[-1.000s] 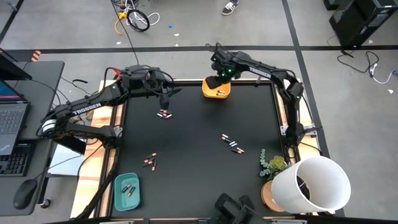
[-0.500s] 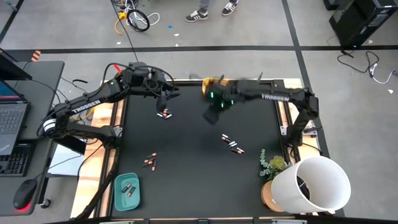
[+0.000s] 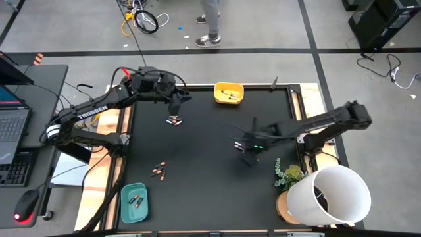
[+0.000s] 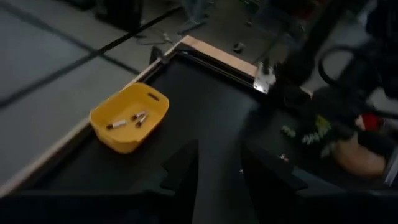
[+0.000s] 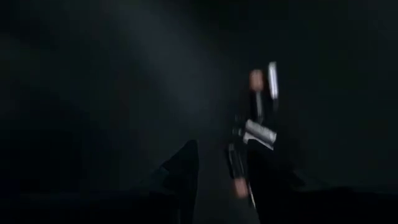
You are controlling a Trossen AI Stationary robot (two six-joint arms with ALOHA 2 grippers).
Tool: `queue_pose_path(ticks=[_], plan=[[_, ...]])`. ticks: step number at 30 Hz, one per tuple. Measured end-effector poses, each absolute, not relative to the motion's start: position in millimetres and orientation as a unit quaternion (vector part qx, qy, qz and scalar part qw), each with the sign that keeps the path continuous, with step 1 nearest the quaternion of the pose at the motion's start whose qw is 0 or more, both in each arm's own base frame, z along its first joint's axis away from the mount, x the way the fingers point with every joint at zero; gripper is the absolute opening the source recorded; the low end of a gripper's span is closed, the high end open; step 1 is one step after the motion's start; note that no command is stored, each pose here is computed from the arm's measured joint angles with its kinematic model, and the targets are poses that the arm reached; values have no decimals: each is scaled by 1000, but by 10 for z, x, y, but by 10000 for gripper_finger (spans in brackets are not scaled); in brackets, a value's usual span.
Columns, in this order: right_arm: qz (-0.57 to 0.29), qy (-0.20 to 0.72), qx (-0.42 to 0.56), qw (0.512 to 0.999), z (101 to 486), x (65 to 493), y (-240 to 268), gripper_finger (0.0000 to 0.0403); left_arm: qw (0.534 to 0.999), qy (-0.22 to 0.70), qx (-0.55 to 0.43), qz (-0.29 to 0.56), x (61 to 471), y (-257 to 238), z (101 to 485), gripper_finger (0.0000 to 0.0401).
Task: Sort batteries
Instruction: Put the black battery into the green bin
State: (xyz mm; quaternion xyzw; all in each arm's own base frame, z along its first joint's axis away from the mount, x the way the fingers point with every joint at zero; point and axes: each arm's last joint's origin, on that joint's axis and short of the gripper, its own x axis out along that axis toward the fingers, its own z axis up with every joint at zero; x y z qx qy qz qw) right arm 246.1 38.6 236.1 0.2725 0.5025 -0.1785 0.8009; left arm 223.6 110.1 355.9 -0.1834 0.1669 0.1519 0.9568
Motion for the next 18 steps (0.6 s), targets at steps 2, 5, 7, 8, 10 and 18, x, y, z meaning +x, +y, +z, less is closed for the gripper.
queue_pose_path(ticks=[2,5,7,8,10,18], plan=[[-159,500,264,810,2292,2284,440,123,948,161,-219,165,2260,1057,3559,135],[-120,519,211,820,2138,2076,497,123,939,152,-249,182,2298,973,3563,135],[-94,529,174,825,2052,1998,516,123,933,147,-258,202,2326,907,3561,135],[-87,534,163,825,2022,1977,521,123,930,144,-263,211,2339,873,3561,135],[-72,545,147,822,1972,1958,528,123,926,139,-269,228,2363,806,3561,135],[-52,533,163,829,1928,2091,446,123,919,140,-285,234,2459,607,3524,135]])
